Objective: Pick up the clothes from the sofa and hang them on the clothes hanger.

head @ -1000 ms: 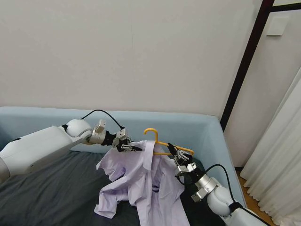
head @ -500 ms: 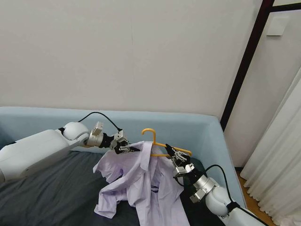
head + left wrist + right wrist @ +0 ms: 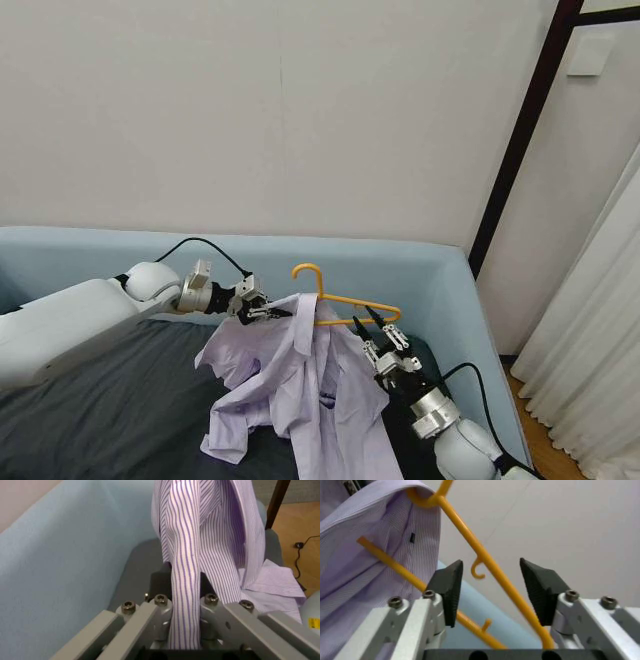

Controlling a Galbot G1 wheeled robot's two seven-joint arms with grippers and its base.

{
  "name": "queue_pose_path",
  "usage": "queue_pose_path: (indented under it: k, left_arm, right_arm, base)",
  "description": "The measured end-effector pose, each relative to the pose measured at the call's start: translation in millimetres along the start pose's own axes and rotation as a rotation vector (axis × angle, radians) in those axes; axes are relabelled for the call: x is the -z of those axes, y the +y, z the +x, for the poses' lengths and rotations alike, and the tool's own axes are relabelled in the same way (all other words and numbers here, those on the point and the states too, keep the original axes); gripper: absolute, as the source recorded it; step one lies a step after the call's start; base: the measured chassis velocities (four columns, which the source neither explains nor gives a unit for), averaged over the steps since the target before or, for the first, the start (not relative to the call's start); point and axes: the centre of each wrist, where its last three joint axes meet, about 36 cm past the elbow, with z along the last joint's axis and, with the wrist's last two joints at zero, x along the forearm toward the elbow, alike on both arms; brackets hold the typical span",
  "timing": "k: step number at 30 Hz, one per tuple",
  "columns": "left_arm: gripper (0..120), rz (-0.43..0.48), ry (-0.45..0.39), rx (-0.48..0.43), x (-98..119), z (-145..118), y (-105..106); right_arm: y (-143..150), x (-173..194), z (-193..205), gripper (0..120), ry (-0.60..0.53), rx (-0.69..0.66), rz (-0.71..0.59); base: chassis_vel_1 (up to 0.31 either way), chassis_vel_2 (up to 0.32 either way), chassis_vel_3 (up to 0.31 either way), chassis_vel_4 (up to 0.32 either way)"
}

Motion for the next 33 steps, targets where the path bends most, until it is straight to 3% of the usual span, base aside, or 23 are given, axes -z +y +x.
queue_pose_path:
  k: [3,5,6,9,14,17,21,33]
  left_arm:
    - [1,-0.005,-0.002,0.000,0,1,0]
    - [1,-0.015,-0.008,-0.004,3,1,-2]
    - [1,-0.015,-0.008,-0.004,3,1,-2]
    - [1,-0.024,-0.015,-0.009,4,1,-5]
    - [1,-0.031,-0.020,-0.016,5,1,-10]
    - [1,-0.033,-0.022,-0.020,6,2,-13]
    - [1,-0.036,-0.024,-0.023,8,4,-16]
    - [1,-0.039,-0.026,-0.027,9,10,-23]
  right_arm:
    - [-3,-4,10,57,0.038,0.034,-0.075]
    - [-11,-27,39,70,0.173,0.132,-0.302]
    - [-11,-27,39,70,0.173,0.132,-0.302]
    - [-20,-59,59,84,0.294,0.216,-0.498]
    - [-29,-94,60,98,0.360,0.252,-0.582]
    - [-32,-103,55,100,0.392,0.245,-0.597]
    - [-31,-110,48,98,0.423,0.245,-0.614]
    - [-24,-122,37,55,0.467,0.218,-0.636]
  base:
    - [0.000,0.000,0.000,0.000]
    - [0.000,0.000,0.000,0.000]
    - [0.000,0.000,0.000,0.000]
    - [0.000,0.000,0.000,0.000]
    - [0.000,0.000,0.000,0.000]
    - [0.000,0.000,0.000,0.000]
    - [0.000,0.000,0.000,0.000]
    - [0.000,0.000,0.000,0.000]
